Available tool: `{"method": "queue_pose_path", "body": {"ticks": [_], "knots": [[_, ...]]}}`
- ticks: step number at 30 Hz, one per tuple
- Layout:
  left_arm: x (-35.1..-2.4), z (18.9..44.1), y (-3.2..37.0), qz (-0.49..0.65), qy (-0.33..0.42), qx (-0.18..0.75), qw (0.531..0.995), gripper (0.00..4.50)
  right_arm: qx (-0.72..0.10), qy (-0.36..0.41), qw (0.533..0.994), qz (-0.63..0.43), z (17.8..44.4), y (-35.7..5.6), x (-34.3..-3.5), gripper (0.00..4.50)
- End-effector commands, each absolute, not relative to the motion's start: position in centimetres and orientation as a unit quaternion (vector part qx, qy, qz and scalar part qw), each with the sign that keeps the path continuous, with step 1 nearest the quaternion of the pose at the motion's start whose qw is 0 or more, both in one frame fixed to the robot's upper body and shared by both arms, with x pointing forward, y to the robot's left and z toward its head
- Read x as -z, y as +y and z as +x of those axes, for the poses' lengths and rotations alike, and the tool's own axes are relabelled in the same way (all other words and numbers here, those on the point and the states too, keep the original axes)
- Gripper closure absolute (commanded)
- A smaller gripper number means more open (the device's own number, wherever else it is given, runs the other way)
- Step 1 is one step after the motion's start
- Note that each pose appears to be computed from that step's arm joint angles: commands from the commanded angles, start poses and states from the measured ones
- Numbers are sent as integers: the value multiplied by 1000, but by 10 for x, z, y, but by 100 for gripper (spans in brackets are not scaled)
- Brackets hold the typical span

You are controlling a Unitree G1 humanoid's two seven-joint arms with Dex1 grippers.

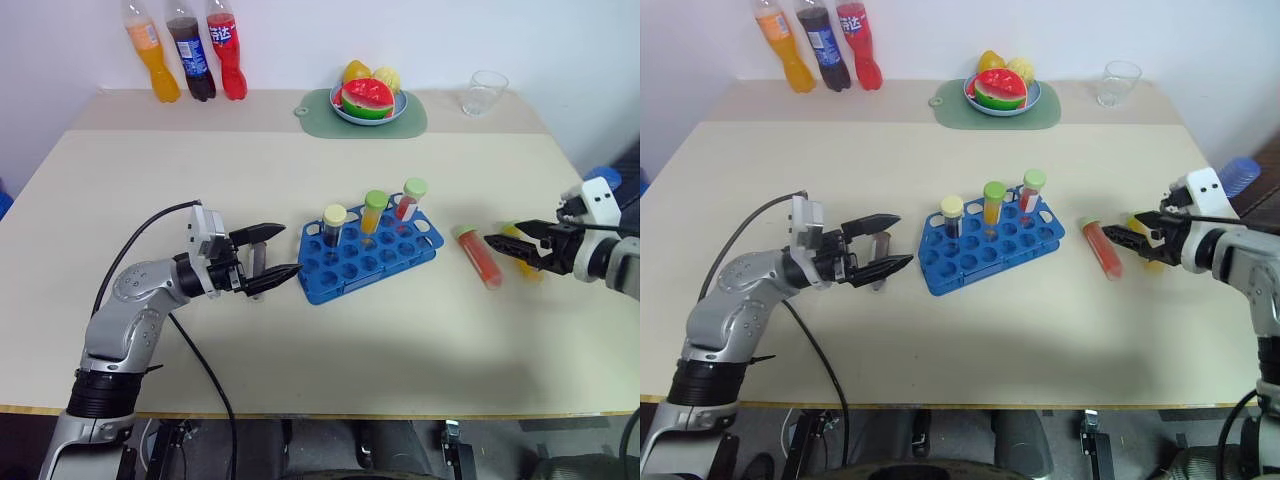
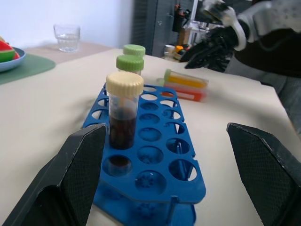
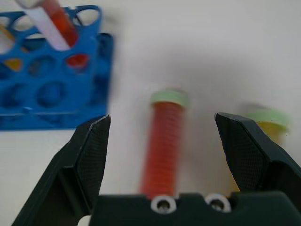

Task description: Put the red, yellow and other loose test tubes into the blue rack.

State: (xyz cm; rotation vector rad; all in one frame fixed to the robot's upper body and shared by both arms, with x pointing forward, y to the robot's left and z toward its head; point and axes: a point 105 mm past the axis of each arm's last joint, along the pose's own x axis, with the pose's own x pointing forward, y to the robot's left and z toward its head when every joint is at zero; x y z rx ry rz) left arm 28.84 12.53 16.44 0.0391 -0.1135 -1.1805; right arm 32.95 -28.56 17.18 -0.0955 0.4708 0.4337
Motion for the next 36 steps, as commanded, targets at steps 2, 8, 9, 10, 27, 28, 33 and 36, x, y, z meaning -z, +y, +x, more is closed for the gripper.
{"method": "queue_pose_path", "body": {"ticks": [2,8,9,10,27,28,33,36], "knots": [[-167,281,119,44,-70,566,820,29,-196,281,939,-40,346,-289,-172,57],[-165,279,117,51,-74,564,821,29,-187,346,919,-33,355,-287,-161,57],[-166,279,117,50,-75,563,821,29,-186,351,917,-35,357,-287,-161,57],[-166,279,117,49,-76,563,822,29,-186,356,915,-38,359,-287,-161,57],[-163,274,115,42,-75,556,827,29,-177,444,872,-100,367,-282,-131,57],[-163,274,115,42,-75,556,826,29,-173,445,872,-106,369,-283,-130,57],[-163,273,114,40,-74,556,827,22,-173,447,871,-109,374,-282,-128,279],[-162,272,113,38,-73,555,828,22,-174,448,870,-113,374,-282,-125,373]]}}
